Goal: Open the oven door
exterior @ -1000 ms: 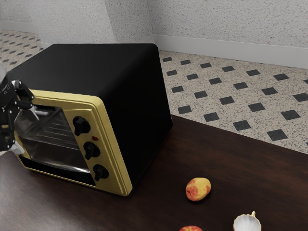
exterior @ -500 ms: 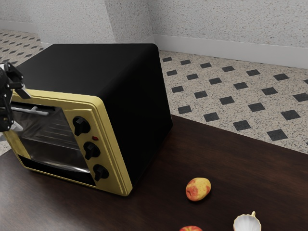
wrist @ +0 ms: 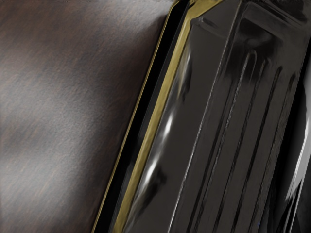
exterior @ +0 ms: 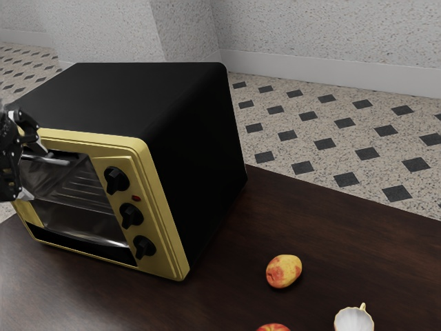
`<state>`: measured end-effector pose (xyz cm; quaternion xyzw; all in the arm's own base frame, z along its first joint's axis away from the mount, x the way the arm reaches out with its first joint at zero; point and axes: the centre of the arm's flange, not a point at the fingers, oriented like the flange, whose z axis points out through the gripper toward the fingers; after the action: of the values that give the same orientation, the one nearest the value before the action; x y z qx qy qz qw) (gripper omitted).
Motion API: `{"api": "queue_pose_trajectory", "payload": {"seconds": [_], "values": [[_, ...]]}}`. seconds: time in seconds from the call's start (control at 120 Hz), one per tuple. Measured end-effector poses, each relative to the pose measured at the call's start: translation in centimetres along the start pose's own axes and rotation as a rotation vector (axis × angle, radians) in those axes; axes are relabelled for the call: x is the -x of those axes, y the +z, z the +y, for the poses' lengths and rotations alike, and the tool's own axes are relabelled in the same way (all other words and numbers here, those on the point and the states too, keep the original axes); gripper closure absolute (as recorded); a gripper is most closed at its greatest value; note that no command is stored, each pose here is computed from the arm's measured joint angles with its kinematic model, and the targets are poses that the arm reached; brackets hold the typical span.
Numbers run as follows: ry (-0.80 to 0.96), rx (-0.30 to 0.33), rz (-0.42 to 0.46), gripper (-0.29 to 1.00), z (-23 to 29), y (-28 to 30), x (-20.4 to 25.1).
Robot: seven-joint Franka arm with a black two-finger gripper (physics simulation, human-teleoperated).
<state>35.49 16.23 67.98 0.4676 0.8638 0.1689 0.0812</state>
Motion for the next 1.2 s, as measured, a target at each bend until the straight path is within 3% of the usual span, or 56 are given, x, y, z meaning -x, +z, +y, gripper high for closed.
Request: {"api": "queue_pose_trajectory", "payload": {"seconds": [0.217,0.4,0.567,0.692,0.817,0.875,0.933,0.983,1.017,1.083,1.142,1.2], "values": [[0.006,0.003,0.004,0.01,-1.3,1.5,-0.9],[-0.031,0.029,0.016,0.01,-6.0,1.6,-2.6],[-0.122,0.082,-0.008,0.01,-13.2,1.8,-6.9],[-0.274,0.172,-0.019,0.01,-19.0,0.5,-11.9],[-0.342,0.222,-0.019,0.00,-21.4,-2.3,-14.4],[-0.192,0.296,-0.016,0.00,-19.3,-10.0,-10.0],[0.053,0.386,-0.025,0.00,-18.1,-20.1,-0.5],[0.279,0.398,-0.105,0.01,-18.6,-25.7,7.9],[0.417,0.360,-0.174,0.01,-18.9,-27.4,12.7],[0.607,0.204,-0.257,0.00,-18.3,-26.5,21.6],[0.681,0.054,-0.267,0.00,-16.3,-22.5,27.2],[0.682,-0.053,-0.240,0.00,-13.9,-17.9,30.8]]}}
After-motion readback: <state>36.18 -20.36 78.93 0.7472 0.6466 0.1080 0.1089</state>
